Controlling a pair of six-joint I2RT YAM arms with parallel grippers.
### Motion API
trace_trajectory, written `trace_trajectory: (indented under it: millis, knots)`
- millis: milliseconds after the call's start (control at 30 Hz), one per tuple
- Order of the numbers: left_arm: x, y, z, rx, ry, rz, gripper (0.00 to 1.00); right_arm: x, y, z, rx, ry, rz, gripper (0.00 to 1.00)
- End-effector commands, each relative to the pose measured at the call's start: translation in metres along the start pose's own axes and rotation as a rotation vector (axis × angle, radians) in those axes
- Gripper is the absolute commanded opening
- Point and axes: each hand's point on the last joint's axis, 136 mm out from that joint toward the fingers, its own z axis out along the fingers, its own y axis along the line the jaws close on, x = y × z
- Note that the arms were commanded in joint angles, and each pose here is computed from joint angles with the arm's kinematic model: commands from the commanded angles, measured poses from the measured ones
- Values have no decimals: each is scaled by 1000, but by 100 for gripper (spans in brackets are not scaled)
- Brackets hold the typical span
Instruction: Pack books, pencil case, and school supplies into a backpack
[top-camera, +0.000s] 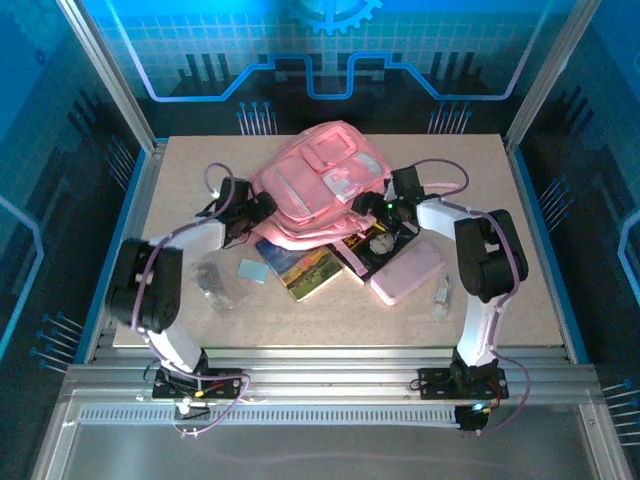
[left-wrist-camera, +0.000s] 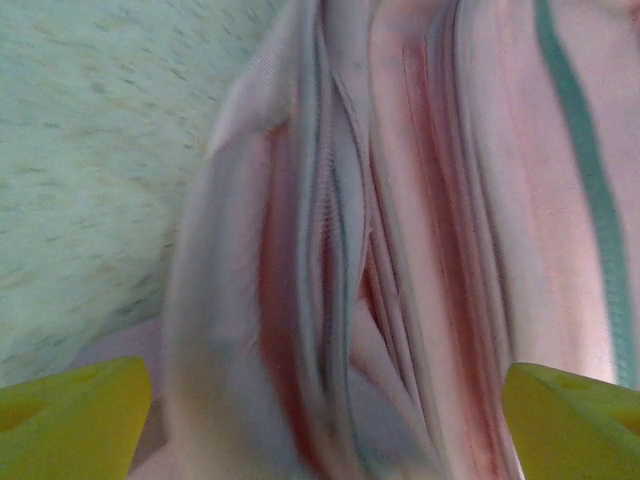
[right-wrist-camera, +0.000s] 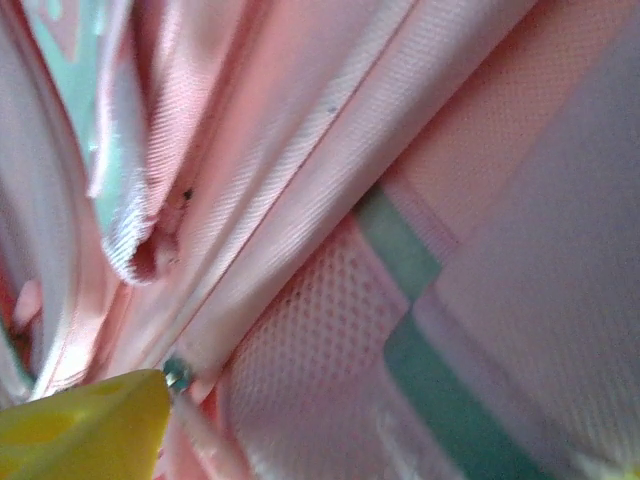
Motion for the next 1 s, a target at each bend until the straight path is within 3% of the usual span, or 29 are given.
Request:
trace_trajectory:
  millis: [0,133,300,367,500,567,700,967]
  knots:
    - [11,-14,17,49,94,39,76,-38,19,11,-73,-106,6,73]
    - [37,-20,14,104,162,21,49,-65,38,19,-106,-131,-44,50]
    - [80,-52,-17,191,215,36,43,-95,58,36,-121,-131,-92,51]
    - [92,-68,-28,230,228,49,49,-103,67,45,-148,-115,-109,56]
    - [90,-87,-39,234,230,74,99,-113,75,49,-134,-50,-144,85]
    - [84,-86,-44,198,220,101,99,-114,74,36,-95,-43,-172,92]
    - [75,-73,-64,135,184,134,99,-99,74,-15,-20,-67,-251,95]
    - [96,-44,-110,139,223,78,99,12,59,-86,21,40,-357,91]
